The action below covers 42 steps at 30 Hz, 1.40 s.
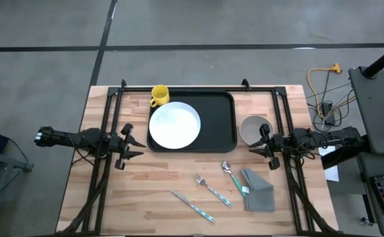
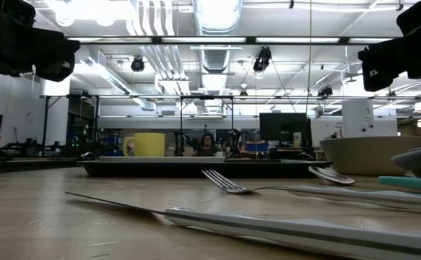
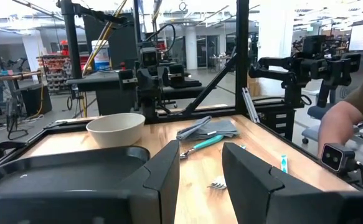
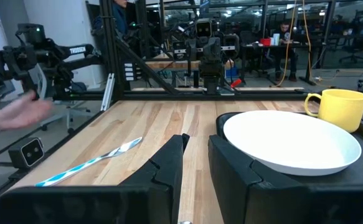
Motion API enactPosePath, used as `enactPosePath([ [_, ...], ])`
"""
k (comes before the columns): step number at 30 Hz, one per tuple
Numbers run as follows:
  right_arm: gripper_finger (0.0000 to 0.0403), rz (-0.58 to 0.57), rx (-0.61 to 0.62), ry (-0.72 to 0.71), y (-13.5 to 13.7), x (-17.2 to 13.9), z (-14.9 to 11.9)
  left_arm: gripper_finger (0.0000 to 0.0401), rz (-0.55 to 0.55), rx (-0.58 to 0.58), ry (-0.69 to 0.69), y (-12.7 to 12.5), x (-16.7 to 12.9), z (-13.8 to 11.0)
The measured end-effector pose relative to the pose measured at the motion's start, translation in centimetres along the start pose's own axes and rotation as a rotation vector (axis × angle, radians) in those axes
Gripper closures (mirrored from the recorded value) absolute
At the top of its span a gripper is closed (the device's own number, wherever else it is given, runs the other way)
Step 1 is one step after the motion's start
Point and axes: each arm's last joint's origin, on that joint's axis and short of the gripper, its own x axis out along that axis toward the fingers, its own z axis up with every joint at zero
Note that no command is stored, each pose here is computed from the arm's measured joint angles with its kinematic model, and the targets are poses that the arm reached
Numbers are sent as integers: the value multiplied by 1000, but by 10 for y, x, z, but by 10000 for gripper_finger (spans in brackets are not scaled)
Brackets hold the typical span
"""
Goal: Set up tray
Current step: Put the gray bowl on top of the plate on the black serving tray
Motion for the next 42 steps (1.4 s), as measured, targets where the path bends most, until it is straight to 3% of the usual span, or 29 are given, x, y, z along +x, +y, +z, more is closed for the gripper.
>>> enactPosePath([
  [22, 335, 1, 5, 0, 0, 0, 0, 299, -1, 1, 27, 0, 1, -2],
  [26, 335, 6, 166, -4, 0, 0, 1, 299, -1, 1, 27, 0, 1, -2],
  [29, 335, 7, 197, -38, 0, 0, 4, 299, -1, 1, 27, 0, 1, -2],
  [38, 335, 17, 146, -112, 1, -1, 11, 299, -2, 1, 27, 0, 1, -2],
  [42, 335, -2, -114, -121, 1, -1, 12, 299, -1, 1, 27, 0, 1, -2],
])
